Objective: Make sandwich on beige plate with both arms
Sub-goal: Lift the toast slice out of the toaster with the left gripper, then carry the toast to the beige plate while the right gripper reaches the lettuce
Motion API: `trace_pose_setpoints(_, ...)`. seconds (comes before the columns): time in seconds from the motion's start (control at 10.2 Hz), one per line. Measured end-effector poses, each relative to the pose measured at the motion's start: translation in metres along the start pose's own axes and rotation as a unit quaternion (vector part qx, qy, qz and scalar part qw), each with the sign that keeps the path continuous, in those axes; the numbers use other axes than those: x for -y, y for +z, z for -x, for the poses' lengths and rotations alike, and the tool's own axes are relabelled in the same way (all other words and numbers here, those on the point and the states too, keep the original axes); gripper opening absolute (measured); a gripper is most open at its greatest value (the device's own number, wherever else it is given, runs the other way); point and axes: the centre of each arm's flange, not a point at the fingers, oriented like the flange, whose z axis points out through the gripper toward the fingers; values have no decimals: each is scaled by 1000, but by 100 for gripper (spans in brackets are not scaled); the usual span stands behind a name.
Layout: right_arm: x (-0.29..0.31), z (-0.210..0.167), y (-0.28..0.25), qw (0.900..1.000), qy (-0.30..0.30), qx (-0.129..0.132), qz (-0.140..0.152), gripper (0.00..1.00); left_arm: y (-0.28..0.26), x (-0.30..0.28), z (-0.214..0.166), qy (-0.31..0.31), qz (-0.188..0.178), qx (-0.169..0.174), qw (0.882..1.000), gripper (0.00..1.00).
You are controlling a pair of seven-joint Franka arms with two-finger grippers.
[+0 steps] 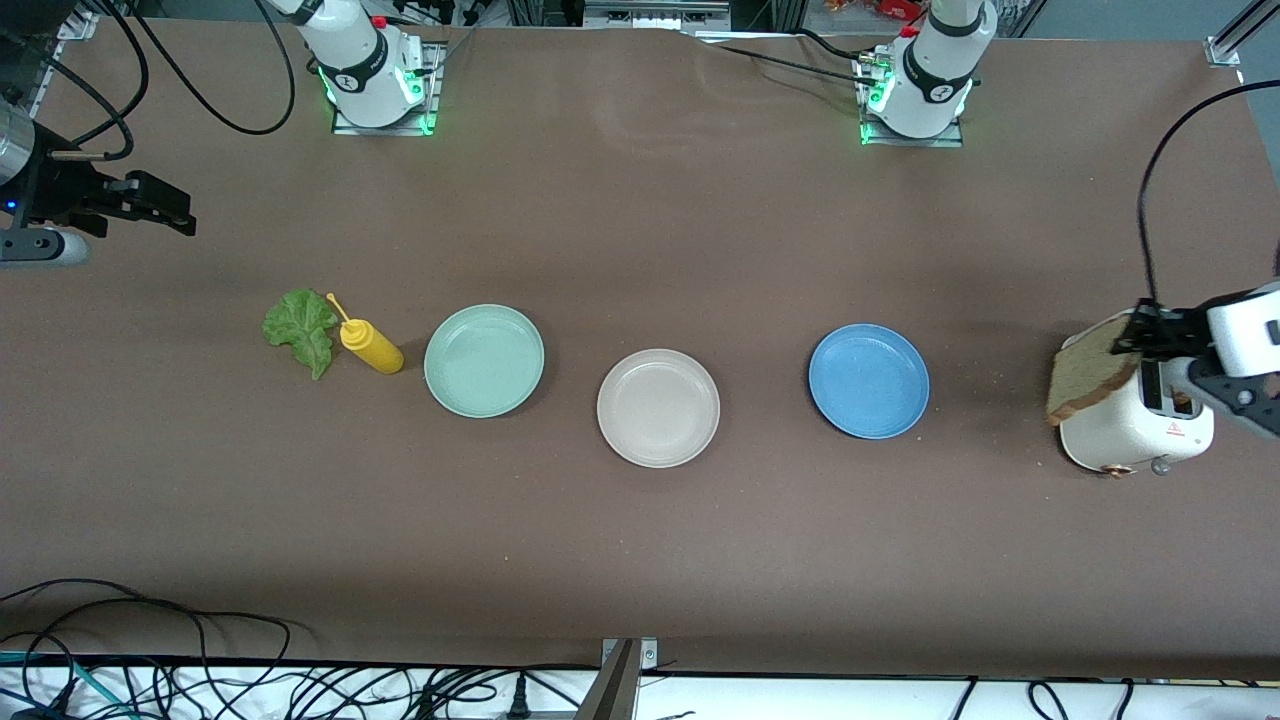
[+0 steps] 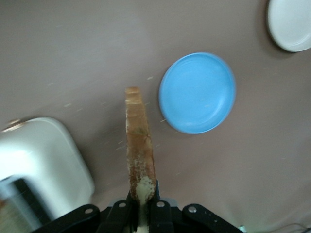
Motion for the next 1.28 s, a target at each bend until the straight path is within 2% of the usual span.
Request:
trace_pose_setpoints(0.3, 1, 1, 1, 1000, -1, 6, 0, 100, 58, -52, -56, -36, 83, 13, 996, 9)
trace_pose_setpoints(0.49, 2, 3, 2, 1000, -2, 13, 0, 100, 97, -107, -93, -104, 120, 43, 986, 9)
trace_pose_setpoints(0.69, 2, 3, 2, 1000, -2, 14, 0, 100, 131, -152, -120, -184, 173, 71, 965, 9)
trace_pose_setpoints(0.79, 2, 3, 2, 1000, -1, 14, 0, 100, 145, -164, -129, -209, 213, 79, 951, 9)
trace_pose_setpoints(0.89, 2, 3, 2, 1000, -1, 14, 0, 100, 156, -168, -136, -220, 250, 83, 939, 9)
trace_pose_setpoints(0.98, 2, 3, 2, 1000, -1, 14, 0, 100, 170, -169, -142, -218, 276, 86, 932, 9)
trace_pose_setpoints(1.18, 2, 3, 2, 1000, -2, 13, 0, 100, 203, -182, -155, -193, 298, 88, 931, 9)
trace_pose_setpoints(1.28, 2, 3, 2, 1000, -2, 13, 0, 100, 215, -197, -165, -184, 293, 77, 935, 9)
